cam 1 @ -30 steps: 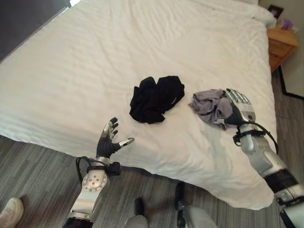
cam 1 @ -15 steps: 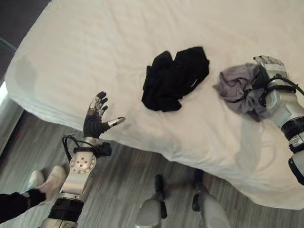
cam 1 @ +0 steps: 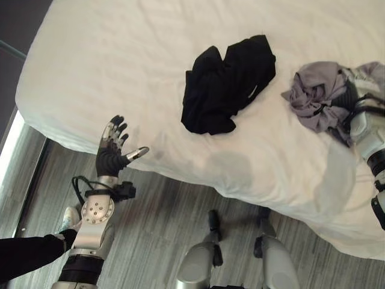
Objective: Pick up bed clothes into laundry basket.
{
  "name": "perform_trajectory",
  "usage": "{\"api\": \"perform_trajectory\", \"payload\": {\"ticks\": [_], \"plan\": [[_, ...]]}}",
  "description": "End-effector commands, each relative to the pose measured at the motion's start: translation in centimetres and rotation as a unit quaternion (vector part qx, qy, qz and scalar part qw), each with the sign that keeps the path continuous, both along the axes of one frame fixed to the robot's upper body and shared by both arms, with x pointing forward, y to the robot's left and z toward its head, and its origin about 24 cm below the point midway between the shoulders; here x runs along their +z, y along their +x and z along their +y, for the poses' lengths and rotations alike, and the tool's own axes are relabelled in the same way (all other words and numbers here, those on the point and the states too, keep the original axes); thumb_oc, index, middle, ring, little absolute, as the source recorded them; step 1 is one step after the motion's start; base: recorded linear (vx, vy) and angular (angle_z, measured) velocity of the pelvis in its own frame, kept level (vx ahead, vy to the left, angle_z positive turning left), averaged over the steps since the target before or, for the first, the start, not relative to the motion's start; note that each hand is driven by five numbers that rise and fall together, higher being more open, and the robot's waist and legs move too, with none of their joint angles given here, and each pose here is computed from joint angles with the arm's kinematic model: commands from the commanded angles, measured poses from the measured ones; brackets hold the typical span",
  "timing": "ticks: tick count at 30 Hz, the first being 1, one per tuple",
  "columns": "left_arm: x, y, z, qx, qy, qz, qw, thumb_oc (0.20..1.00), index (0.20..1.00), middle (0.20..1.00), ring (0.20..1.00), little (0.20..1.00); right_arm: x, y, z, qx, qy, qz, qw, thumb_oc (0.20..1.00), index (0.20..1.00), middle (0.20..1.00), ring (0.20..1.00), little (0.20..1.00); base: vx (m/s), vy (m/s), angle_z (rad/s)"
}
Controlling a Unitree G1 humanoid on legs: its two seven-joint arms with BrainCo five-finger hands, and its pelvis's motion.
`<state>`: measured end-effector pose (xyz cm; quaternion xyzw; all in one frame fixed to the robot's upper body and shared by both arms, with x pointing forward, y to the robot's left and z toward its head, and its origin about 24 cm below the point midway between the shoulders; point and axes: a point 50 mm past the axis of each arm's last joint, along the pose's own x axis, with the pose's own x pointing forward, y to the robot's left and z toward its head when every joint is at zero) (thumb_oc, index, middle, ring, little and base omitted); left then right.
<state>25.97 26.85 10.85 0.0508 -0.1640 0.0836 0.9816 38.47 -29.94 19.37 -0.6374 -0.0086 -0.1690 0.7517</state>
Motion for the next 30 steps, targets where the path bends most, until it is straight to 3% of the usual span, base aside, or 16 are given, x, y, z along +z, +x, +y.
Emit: {"api": "perform_trajectory", "payload": {"ticks": [1,11,12,13,15,17,18,19,21,22,25,26,30], "plan": [[2.7,0.9,-0.4,0.004,0.041,-0.068,0.997,1.0,1.0,1.0,1.0,1.0,-7.6,-1.5,0.3,-0.007,0.15,0.082,0.985,0.2,0.2,0.2,0.2,0.2,0.08,0.0,-0.06],[7.6,1.0,-0.2,0.058,0.168,-0.15,0.973,1.0,1.0,1.0,1.0,1.0,-13.6,-6.9,0.5,0.023,0.272,0.08,0.959,0.2,0.2,0.2,0.2,0.2,0.07,0.001,-0.11],[9.7,0.9,-0.5,0.074,0.235,-0.182,0.952,1.0,1.0,1.0,1.0,1.0,-13.6,-8.6,-0.5,0.02,0.305,0.054,0.951,0.2,0.2,0.2,0.2,0.2,0.08,0.015,-0.17],[10.0,1.0,-0.5,0.081,0.247,-0.186,0.948,1.0,1.0,1.0,1.0,1.0,-13.7,-9.3,-0.9,0.017,0.314,0.044,0.948,0.2,0.2,0.2,0.2,0.2,0.11,0.029,-0.07],[13.0,3.3,-1.8,0.106,0.323,-0.209,0.917,1.0,1.0,1.0,1.0,1.0,-13.4,-10.5,-0.9,0.024,0.341,0.016,0.94,0.2,0.2,0.2,0.2,0.2,0.09,0.023,-0.03],[14.3,4.5,-1.7,0.143,0.429,-0.201,0.869,1.0,1.0,1.0,1.0,1.0,-13.4,-11.9,-1.8,0.012,0.36,-0.014,0.933,0.2,0.2,0.2,0.2,0.2,0.05,0.016,-0.16],[14.4,4.5,-1.8,0.142,0.43,-0.203,0.868,1.0,1.0,1.0,1.0,1.0,-13.4,-12.0,-1.8,0.011,0.361,-0.015,0.932,0.2,0.2,0.2,0.2,0.2,0.05,0.031,-0.47],[15.2,4.9,-1.0,0.189,0.515,-0.193,0.813,1.0,1.0,1.0,1.0,1.0,-13.1,-13.5,-2.6,0.001,0.401,-0.06,0.914,0.2,0.2,0.2,0.2,0.2,0.04,0.015,-0.61],[15.1,5.3,-0.6,0.203,0.541,-0.181,0.796,1.0,1.0,1.0,1.0,1.0,-13.4,-14.2,-2.8,-0.008,0.42,-0.074,0.904,0.2,0.2,0.2,0.2,0.2,0.03,0.019,-0.59],[14.9,5.8,0.6,0.233,0.581,-0.151,0.765,1.0,1.0,1.0,1.0,1.0,-13.8,-15.2,-3.0,-0.015,0.45,-0.094,0.888,0.2,0.2,0.2,0.2,0.2,0.02,0.042,-0.54],[14.7,6.3,1.5,0.248,0.614,-0.121,0.739,1.0,1.0,1.0,1.0,1.0,-14.2,-15.9,-3.1,-0.023,0.474,-0.105,0.874,0.2,0.2,0.2,0.2,0.2,0.02,0.061,-0.44],[14.0,7.1,2.6,0.26,0.642,-0.071,0.718,1.0,1.0,1.0,1.0,1.0,-15.2,-16.3,-2.8,-0.027,0.495,-0.099,0.863,0.2,0.2,0.2,0.2,0.2,0.02,0.042,-0.71],[13.3,8.0,3.5,0.269,0.657,-0.024,0.704,1.0,1.0,1.0,1.0,1.0,-16.1,-16.5,-2.3,-0.032,0.505,-0.086,0.858,0.2,0.2,0.2,0.2,0.2,0.0,0.037,-0.6]]}}
